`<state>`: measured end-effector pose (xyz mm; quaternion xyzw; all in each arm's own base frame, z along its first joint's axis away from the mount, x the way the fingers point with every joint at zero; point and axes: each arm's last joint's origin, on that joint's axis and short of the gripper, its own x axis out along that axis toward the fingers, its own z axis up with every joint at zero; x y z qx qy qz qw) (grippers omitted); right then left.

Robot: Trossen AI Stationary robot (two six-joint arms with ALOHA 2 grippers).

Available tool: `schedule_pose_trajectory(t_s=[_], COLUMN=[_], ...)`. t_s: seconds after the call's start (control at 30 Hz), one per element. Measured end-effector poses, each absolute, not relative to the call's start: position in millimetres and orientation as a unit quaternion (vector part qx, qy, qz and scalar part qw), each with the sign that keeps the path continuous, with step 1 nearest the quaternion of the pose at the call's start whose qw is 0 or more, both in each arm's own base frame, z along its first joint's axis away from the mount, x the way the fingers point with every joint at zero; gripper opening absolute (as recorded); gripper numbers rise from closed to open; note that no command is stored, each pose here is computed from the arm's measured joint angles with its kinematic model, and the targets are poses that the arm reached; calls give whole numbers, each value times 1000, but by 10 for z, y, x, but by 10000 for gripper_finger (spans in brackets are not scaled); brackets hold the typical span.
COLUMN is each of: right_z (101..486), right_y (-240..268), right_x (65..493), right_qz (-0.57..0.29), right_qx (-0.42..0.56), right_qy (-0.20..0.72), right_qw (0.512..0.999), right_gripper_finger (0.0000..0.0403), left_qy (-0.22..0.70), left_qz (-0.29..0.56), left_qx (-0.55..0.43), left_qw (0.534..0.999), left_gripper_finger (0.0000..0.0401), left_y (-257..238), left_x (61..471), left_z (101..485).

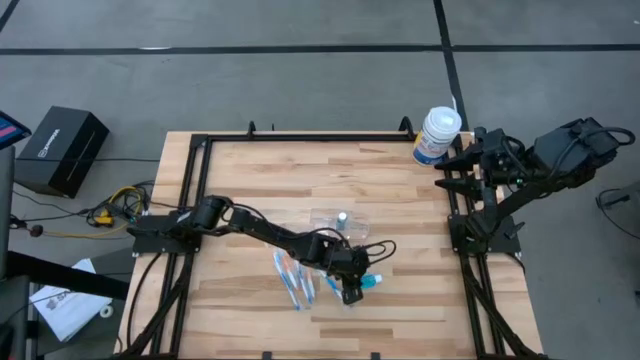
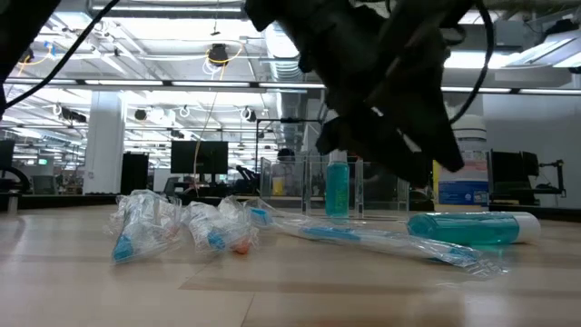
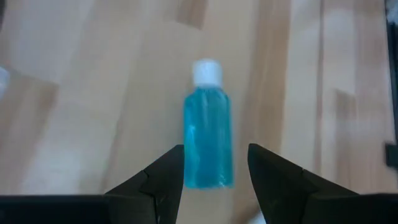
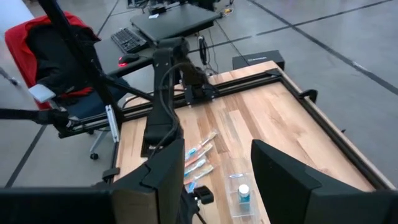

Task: Pick & Place toothbrushing station
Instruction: Put the blue mouthwash into the transparent organizer

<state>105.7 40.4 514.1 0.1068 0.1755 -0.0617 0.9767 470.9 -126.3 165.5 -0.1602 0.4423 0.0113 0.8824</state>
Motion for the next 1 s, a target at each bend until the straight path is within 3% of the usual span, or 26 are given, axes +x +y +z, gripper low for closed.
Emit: schedule_pose_trajectory(t_s=[1.0], right_z=[5160], right_y=[413], right_x=[1070], right_qz=[-55], right_qx=[101], right_qy=[167], right_qw=[979], right_gripper_finger=[175], left_qy=[453], left_qz=[-10], left_qx=[-184], left_qw=[872], left_gripper_finger=[172], left_y=[-1353], left_x=[4791], left_z=[1307])
